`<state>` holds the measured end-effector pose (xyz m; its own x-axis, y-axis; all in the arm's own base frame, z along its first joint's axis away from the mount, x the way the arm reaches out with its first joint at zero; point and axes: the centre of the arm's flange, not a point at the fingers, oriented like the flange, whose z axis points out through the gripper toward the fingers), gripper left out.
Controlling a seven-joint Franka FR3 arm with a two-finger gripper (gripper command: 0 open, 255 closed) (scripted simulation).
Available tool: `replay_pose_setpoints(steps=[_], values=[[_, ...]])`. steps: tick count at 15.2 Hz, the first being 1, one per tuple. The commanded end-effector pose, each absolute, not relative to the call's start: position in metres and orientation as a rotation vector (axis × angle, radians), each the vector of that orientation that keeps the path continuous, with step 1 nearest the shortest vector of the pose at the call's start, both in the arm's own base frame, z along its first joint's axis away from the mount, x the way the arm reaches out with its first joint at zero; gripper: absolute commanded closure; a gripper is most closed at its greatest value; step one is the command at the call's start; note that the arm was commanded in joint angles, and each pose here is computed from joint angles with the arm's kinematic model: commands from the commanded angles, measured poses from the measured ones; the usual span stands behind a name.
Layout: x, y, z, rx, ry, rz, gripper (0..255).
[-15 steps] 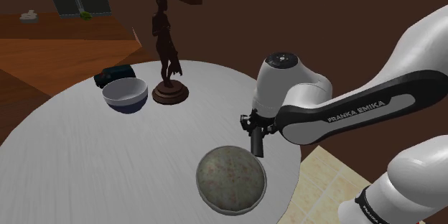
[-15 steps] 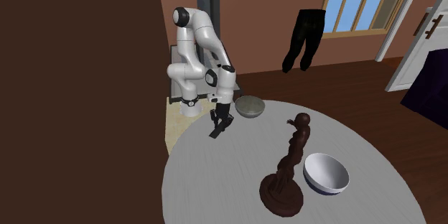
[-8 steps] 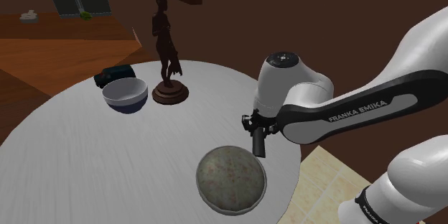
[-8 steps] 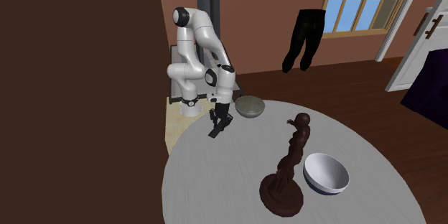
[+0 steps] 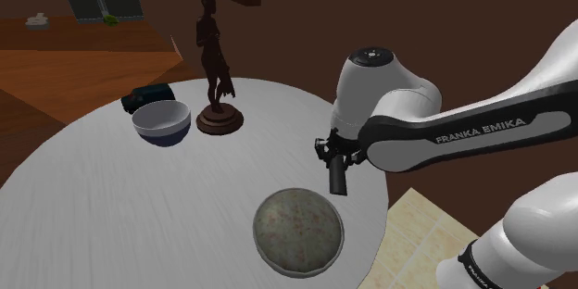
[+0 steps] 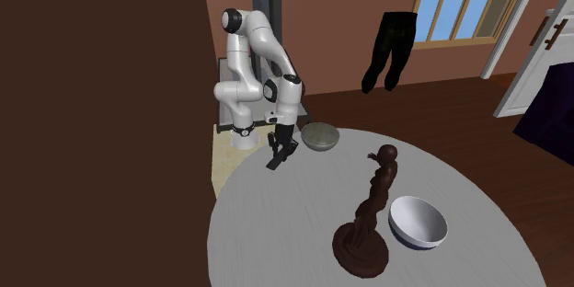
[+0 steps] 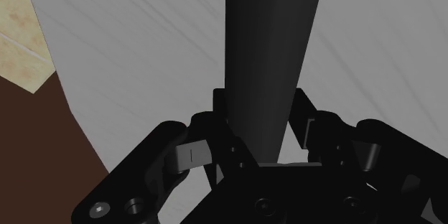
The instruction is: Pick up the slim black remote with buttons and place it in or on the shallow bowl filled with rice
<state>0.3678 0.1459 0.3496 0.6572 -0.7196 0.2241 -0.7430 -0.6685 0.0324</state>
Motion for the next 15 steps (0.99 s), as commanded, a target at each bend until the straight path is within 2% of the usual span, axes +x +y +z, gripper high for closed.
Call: replay_pose_setpoints(steps=[1,15], values=[[0.368,0.146,0.361,2.748,-1.218,0.291,255],[0.368,0.146,0.435,2.748,-1.218,0.291,255]])
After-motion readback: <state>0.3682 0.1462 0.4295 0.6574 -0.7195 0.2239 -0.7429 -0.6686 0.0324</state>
